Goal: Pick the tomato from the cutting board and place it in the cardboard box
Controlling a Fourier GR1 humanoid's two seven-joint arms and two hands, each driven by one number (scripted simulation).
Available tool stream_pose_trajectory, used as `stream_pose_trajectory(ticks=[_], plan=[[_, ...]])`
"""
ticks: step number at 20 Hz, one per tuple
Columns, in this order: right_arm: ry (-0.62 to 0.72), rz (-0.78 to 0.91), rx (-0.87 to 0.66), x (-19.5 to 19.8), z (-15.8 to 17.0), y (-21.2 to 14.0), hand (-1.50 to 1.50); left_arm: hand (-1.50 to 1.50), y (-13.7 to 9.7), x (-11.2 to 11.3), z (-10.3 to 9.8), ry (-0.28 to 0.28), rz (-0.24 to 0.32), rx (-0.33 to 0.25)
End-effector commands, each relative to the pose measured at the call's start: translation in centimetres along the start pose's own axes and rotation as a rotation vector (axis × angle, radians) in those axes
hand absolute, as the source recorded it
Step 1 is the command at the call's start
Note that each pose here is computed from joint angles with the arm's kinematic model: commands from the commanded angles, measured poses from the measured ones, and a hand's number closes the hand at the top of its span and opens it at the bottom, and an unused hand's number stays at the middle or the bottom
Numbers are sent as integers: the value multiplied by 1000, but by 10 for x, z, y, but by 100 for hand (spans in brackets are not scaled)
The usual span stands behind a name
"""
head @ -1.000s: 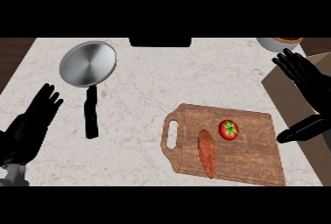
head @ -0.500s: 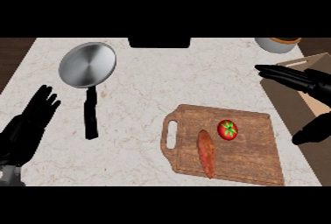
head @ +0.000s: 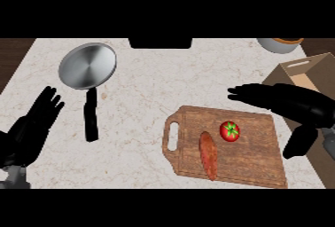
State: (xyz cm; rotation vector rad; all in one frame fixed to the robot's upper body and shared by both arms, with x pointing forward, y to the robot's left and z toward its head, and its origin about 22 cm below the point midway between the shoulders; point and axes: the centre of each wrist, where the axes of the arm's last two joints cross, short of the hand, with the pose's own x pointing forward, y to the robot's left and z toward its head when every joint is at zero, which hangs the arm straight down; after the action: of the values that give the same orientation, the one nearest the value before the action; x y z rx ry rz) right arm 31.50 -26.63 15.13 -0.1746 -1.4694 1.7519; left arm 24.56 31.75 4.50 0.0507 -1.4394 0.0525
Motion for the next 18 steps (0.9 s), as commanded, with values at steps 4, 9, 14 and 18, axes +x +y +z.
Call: stream_pose_trajectory(ticks=[4, 9, 14, 18], plan=[[97, -11, 99, 1, -18, 9, -150, 0, -3, -10, 0, 4, -10, 11], [126, 9, 140, 2, -30, 20, -150, 0, 21, 6, 13, 6, -17, -3], [140, 11, 153, -19, -12, 25, -150, 0, -1, 11, 6, 5, -6, 5], [102, 24, 142, -15, -25, 41, -150, 0, 4, 2, 1, -2, 0, -17]])
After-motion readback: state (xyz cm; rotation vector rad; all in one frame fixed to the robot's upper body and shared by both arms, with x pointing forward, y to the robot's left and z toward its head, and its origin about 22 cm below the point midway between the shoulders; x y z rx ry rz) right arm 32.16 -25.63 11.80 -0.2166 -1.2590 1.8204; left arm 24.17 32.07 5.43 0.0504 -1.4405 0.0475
